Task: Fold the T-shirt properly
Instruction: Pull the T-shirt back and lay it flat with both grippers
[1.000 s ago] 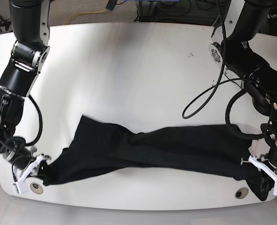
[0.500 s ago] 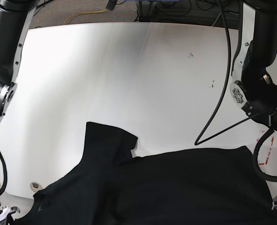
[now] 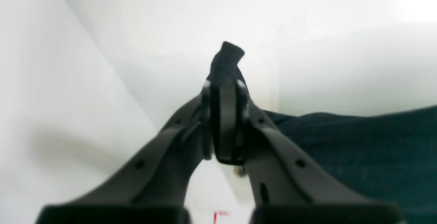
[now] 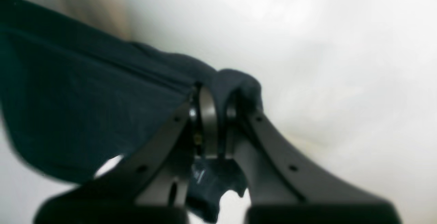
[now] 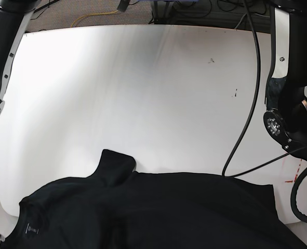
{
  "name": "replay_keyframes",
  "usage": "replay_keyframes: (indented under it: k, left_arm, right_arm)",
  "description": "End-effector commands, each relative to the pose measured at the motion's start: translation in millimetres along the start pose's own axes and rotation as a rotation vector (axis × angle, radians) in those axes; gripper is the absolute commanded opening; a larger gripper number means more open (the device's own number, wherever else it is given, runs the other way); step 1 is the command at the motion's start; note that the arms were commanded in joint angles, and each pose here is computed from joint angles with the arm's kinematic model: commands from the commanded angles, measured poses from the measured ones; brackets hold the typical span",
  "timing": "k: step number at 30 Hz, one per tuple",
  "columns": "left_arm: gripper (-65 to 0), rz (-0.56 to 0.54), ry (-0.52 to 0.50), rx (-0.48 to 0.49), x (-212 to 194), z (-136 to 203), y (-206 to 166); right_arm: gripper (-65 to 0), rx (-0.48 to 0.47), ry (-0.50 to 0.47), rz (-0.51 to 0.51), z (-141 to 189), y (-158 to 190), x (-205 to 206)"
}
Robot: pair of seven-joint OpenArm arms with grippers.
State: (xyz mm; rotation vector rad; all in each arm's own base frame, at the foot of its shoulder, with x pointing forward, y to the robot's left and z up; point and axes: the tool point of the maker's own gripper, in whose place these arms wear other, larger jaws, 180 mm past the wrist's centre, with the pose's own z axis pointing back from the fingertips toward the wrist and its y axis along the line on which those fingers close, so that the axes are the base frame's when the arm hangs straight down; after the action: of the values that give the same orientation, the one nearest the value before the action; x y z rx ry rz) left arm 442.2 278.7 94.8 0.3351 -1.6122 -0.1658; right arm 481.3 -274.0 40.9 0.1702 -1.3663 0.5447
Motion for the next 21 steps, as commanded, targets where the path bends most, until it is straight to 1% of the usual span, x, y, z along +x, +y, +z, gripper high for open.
replay_keyframes:
  k: [1, 4, 7, 8, 11, 13, 16, 18, 21]
  left_arm:
    - [-65.0, -0.012, -0.022, -0.008, 0, 4, -4]
    - [-65.0, -0.023, 0.016, -0.058, -30, 8, -24]
    - [-65.0, -0.034, 0.091, -0.108, -72, 14, -43]
    - [-65.0, -0.037, 0.105, -0.118, -80, 16, -47]
    - [-65.0, -0.045, 0.192, -0.158, -124, 28, -62]
    - [-65.0, -0.043, 0.253, -0.179, -153, 38, -71]
    - [-65.0, -0.046, 0.308, -0.204, -182, 58, -81]
    - [-65.0, -0.046, 0.363, -0.222, -205, 70, -87]
    - [-65.0, -0.05, 0.439, -0.248, -234, 85, -95]
  right_arm:
    - [-65.0, -0.008, -0.03, -0.026, 10, -6, -2]
    - [-65.0, 0.013, -0.001, -0.131, 11, -5, -51]
    - [-65.0, 0.015, 0.026, -0.218, 16, -3, -93]
    - [-65.0, 0.012, 0.035, -0.225, 18, -2, -101]
    - [-65.0, 0.009, 0.084, -0.243, 24, 10, -136]
    - [-65.0, 0.023, 0.105, -0.263, 25, 25, -158]
    - [-65.0, 0.029, 0.136, -0.277, 32, 43, -185]
    - [-65.0, 0.025, 0.166, -0.29, 39, 52, -204]
    - [-65.0, 0.033, 0.194, -0.33, 45, 69, -230]
